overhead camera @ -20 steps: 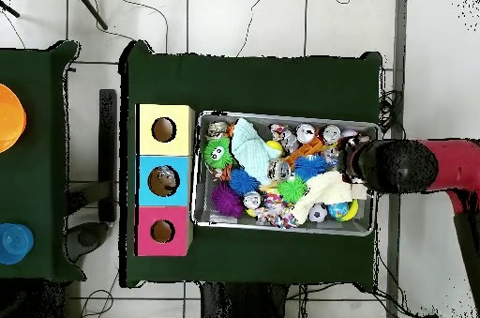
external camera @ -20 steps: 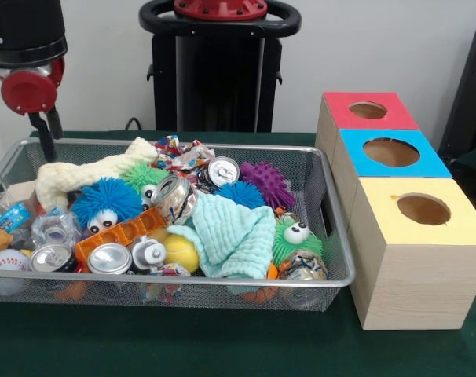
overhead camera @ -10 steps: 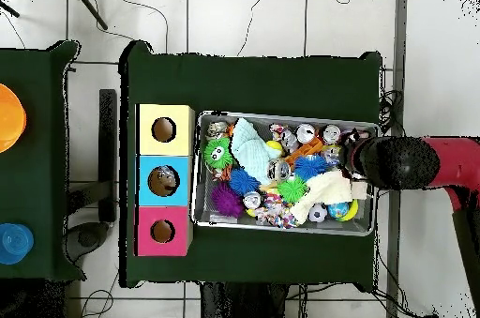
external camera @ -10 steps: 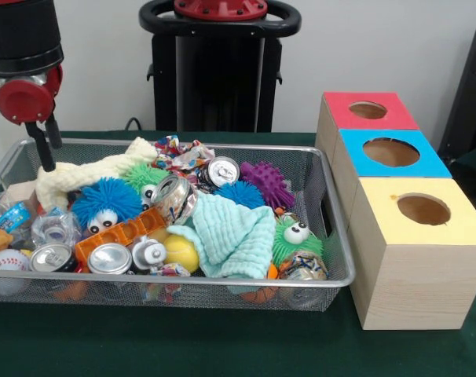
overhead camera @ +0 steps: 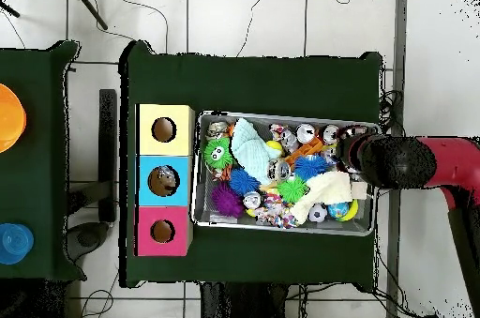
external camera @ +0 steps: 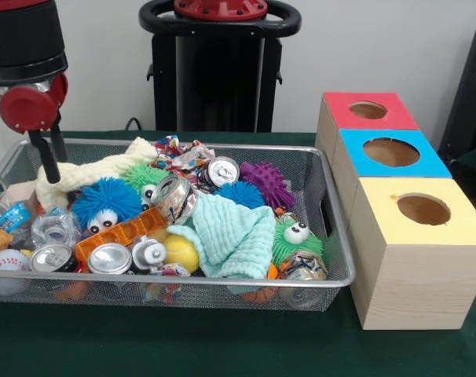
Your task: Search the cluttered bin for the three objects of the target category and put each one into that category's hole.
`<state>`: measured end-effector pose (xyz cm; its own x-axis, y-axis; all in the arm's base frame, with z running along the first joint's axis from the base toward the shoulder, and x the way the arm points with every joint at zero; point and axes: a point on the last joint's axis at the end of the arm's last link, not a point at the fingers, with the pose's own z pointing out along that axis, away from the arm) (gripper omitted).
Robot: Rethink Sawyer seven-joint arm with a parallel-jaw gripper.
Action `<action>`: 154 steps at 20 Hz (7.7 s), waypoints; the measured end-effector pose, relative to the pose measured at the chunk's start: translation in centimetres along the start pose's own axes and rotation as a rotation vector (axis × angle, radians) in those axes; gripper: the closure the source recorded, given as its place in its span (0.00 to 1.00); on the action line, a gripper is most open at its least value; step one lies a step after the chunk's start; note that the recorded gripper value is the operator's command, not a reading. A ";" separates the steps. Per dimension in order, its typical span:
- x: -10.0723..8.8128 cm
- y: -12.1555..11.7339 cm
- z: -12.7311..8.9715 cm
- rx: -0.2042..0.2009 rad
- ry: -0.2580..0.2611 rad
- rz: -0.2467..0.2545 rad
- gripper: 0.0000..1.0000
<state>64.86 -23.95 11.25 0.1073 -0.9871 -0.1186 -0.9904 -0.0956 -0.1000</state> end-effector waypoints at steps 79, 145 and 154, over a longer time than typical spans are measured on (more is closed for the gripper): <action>0.5 2.1 10.1 -0.040 0.291 -0.176 0.00; 1.9 -0.2 3.9 -0.205 0.202 0.079 0.00; 3.2 0.9 5.8 -0.224 0.186 0.104 0.00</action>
<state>64.79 -26.44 5.04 0.0070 -0.9977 0.0680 -0.9921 0.0016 0.1256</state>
